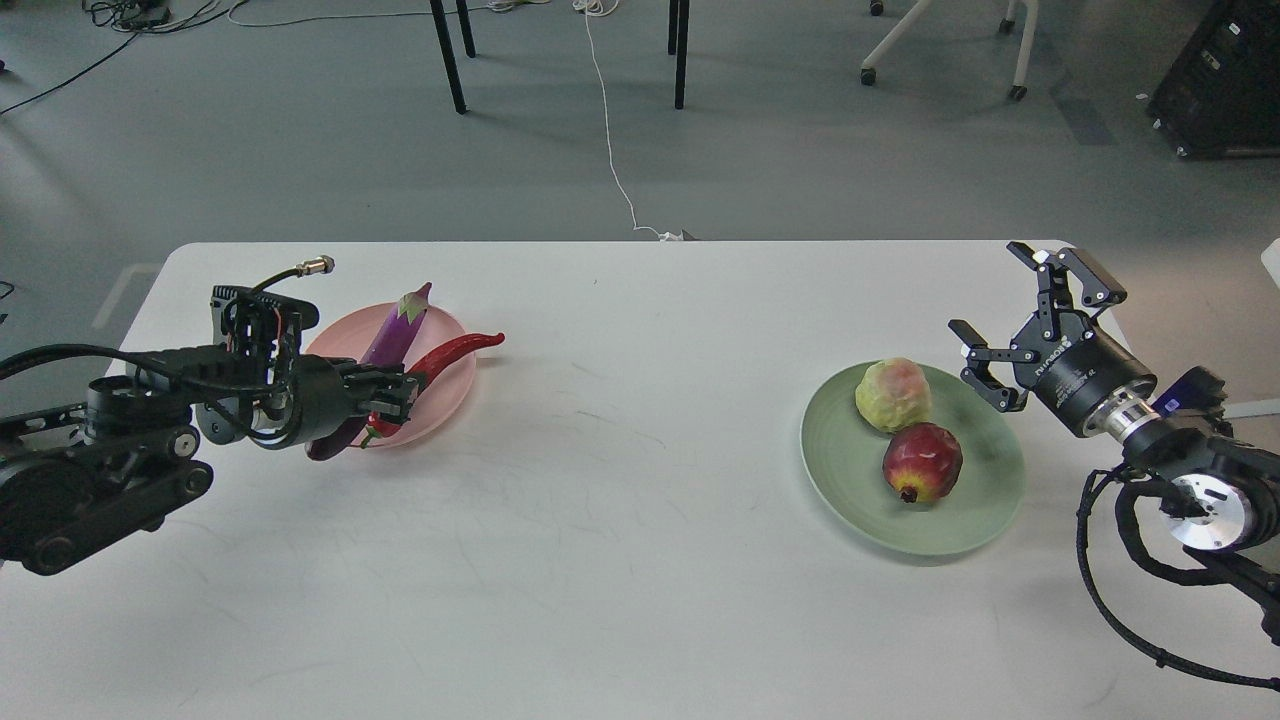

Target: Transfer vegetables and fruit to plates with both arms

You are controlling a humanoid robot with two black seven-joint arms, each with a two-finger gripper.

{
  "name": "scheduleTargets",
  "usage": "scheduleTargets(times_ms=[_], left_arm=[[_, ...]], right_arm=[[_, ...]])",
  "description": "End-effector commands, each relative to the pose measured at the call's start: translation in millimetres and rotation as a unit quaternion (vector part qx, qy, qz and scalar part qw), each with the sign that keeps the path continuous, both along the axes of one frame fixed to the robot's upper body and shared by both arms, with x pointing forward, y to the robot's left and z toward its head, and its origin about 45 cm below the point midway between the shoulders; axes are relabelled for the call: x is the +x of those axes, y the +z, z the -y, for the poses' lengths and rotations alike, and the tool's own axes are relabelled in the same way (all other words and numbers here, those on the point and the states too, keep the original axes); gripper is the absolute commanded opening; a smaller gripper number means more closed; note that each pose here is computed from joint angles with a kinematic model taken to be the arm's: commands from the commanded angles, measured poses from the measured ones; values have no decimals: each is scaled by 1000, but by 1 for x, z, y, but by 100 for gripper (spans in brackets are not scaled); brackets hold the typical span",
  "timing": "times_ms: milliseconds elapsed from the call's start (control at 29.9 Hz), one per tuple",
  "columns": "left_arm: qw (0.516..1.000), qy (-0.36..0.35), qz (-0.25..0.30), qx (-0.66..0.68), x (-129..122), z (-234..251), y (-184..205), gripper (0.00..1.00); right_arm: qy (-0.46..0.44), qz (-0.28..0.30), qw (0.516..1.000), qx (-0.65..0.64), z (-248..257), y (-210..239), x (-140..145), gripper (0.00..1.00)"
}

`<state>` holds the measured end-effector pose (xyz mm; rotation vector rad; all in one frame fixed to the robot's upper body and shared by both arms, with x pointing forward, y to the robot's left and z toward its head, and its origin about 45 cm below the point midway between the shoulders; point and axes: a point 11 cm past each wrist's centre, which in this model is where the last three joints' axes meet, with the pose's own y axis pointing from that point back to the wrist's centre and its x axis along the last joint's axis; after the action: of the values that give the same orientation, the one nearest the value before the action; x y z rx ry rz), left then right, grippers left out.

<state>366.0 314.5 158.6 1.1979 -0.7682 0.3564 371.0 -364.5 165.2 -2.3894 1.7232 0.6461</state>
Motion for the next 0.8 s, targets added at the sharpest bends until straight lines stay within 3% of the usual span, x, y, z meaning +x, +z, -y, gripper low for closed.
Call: scheduleTargets(times_ms=[0,200,367,568,768], left_arm=[[1000,0,1,-1,0,0,1,69],[999,7,17,-32,7,9,11,86],[972,48,42,-228,28,44,67,98],[829,126,13,-545,32,63,111,98],[685,255,22,-682,24,50,83,98]], right_arm=[[0,-1,1000,0,0,-1,0,99],[0,0,1000,0,0,0,0,99],[0,7,1000,-2,0,5,5,99],[6,10,1000,2,-6,9,7,99],[26,1,1000,17,-25,3,1,99]])
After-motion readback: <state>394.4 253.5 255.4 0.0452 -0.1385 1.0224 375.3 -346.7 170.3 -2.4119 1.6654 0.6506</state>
